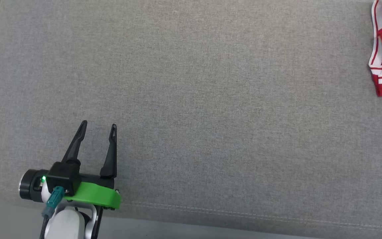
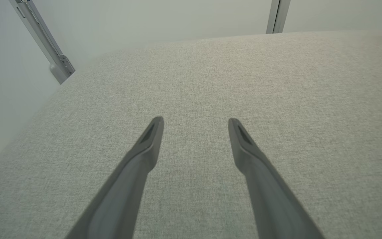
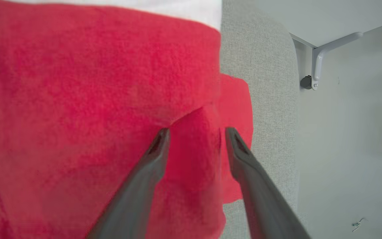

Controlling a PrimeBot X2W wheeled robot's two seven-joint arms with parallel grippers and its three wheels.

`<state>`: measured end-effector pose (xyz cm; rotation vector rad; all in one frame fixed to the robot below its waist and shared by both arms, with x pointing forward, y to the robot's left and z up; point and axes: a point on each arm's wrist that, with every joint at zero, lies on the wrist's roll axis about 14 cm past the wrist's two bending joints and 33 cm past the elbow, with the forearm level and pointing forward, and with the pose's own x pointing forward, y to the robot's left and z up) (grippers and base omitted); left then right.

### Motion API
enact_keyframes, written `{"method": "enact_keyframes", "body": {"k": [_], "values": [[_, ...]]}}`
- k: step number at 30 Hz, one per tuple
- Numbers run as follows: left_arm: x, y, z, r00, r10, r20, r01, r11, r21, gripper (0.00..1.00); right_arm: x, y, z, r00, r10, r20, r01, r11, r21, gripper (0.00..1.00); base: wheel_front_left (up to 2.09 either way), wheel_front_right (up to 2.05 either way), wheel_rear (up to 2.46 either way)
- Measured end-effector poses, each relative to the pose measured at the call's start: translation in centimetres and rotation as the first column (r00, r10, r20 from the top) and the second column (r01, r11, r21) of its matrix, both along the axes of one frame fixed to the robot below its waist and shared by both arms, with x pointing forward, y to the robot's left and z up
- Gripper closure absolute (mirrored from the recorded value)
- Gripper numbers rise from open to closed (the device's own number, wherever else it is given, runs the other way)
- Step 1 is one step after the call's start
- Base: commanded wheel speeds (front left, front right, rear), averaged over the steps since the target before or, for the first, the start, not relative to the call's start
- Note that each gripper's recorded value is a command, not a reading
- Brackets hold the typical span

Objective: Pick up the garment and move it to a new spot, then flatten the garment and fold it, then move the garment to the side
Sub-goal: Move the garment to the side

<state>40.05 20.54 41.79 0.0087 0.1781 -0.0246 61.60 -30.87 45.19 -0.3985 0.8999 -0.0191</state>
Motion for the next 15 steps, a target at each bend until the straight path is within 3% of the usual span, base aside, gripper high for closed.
{"method": "enact_keyframes", "body": {"k": [8, 15], "values": [[-0.1, 0.1, 0.8, 1.0, 0.007, 0.02, -0.007, 1.0, -0.003, 0.0, 0.1, 0.5, 1.8, 0.999, 0.009, 0.043, -0.009, 1.0, -0.003, 0.0, 0.0, 0.0, 0.0], [-0.6, 0.1, 2.3, 0.998, 0.016, 0.063, -0.016, 1.0, -0.01, 0.0, 1.3, 5.7, 5.6, 0.94, 0.093, 0.329, -0.153, 0.975, 0.162, 0.0, 0.0, 0.0, 0.0]]}}
